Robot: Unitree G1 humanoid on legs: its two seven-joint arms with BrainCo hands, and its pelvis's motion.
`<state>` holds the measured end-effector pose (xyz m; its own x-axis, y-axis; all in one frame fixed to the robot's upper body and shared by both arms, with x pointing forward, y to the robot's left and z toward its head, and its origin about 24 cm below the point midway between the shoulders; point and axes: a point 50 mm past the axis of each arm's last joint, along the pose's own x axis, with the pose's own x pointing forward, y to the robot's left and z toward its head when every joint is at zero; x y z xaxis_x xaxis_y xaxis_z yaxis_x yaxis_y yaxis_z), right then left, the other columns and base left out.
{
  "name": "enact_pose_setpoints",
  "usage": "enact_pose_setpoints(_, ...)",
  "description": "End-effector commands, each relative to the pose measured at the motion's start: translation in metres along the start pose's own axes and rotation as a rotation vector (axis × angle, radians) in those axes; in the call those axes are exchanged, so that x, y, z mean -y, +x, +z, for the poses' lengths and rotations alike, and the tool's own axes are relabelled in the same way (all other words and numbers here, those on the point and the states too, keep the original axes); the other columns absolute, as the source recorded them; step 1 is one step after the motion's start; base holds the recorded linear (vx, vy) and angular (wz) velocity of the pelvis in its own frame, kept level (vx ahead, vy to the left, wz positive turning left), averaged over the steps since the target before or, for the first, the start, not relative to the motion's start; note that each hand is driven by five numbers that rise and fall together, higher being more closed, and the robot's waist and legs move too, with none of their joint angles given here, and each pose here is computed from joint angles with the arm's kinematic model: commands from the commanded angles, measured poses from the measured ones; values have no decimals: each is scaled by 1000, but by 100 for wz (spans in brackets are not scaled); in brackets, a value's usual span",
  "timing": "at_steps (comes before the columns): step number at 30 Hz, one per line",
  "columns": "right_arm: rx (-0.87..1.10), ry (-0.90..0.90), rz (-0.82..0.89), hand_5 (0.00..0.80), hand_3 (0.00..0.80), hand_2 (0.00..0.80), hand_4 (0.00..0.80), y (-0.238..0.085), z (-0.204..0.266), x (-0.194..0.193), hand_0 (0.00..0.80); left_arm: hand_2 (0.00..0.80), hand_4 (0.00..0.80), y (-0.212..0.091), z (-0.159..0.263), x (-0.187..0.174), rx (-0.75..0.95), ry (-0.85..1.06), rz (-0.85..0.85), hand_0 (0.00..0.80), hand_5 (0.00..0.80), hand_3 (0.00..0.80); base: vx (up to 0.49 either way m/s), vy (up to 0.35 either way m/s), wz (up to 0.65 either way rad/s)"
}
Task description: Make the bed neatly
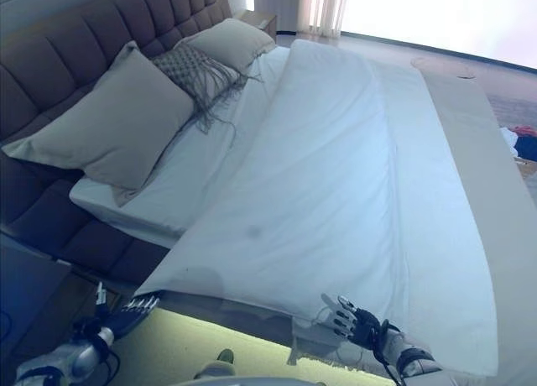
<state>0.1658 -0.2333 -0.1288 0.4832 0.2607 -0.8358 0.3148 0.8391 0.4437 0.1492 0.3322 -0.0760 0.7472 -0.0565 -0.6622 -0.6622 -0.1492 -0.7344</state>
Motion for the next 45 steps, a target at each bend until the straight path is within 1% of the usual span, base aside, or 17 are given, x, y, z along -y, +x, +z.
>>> enact_pose_setpoints(1,15,35,-83,0,0,0,0,-13,0,25,0,0,0,-172,159,92,900,-5,-306,0,0,0,0,0,0)
enact_pose_setpoints(7,36,77,-102,0,0,0,0,-18,1,34,0,0,0,-208,174,66,1099,-225,-275,0,0,0,0,0,0)
enact_pose_setpoints(10,40,75,-110,0,0,0,0,-22,4,38,0,0,0,-225,178,56,1157,-293,-262,0,0,0,0,0,0)
enact_pose_setpoints(13,43,69,-124,0,0,0,0,-26,8,43,0,0,0,-239,180,54,1180,-314,-256,0,0,0,-34,34,-2)
enact_pose_setpoints(17,51,72,-145,0,0,0,0,-32,12,50,0,0,0,-259,184,65,1210,-307,-271,0,0,0,-42,31,0)
enact_pose_setpoints(19,57,71,-152,0,0,0,0,-33,12,51,0,0,0,-270,185,72,1215,-285,-293,0,0,0,0,0,0)
enact_pose_setpoints(21,54,70,-154,0,0,0,0,-33,12,51,0,0,0,-274,184,74,1201,-250,-308,0,0,0,-5,12,-6)
enact_pose_setpoints(24,43,71,-146,0,0,0,0,-31,9,50,0,0,0,-266,182,79,1147,-196,-312,0,0,0,-11,-2,-6)
enact_pose_setpoints(27,36,70,-119,0,0,0,0,-27,5,46,0,0,0,-249,179,76,1090,-152,-270,0,0,0,-2,-15,3)
enact_pose_setpoints(30,28,51,-93,0,0,0,0,-24,3,40,0,0,0,-225,171,57,989,-41,-191,0,0,0,-85,30,10)
enact_pose_setpoints(31,26,39,-81,0,0,0,0,-22,3,38,0,0,0,-212,166,48,944,-1,-169,0,0,0,-12,-24,40)
enact_pose_setpoints(34,40,32,-60,0,0,0,0,-21,5,35,0,0,0,-178,151,27,818,104,-111,0,0,0,0,-35,81)
enact_pose_setpoints(37,63,38,-62,0,0,0,0,-22,10,35,0,0,0,-153,136,11,708,182,-59,0,0,0,27,-39,85)
enact_pose_setpoints(39,72,43,-66,0,0,0,0,-25,13,38,0,0,0,-141,129,4,652,213,-42,0,0,0,40,-42,64)
enact_pose_setpoints(42,86,49,-70,0,0,0,0,-28,14,42,0,0,0,-125,114,-18,559,326,59,0,0,0,44,-54,14)
enact_pose_setpoints(45,97,58,-71,0,0,0,0,-30,16,44,0,0,0,-109,102,-29,500,344,92,0,0,0,35,-58,-11)
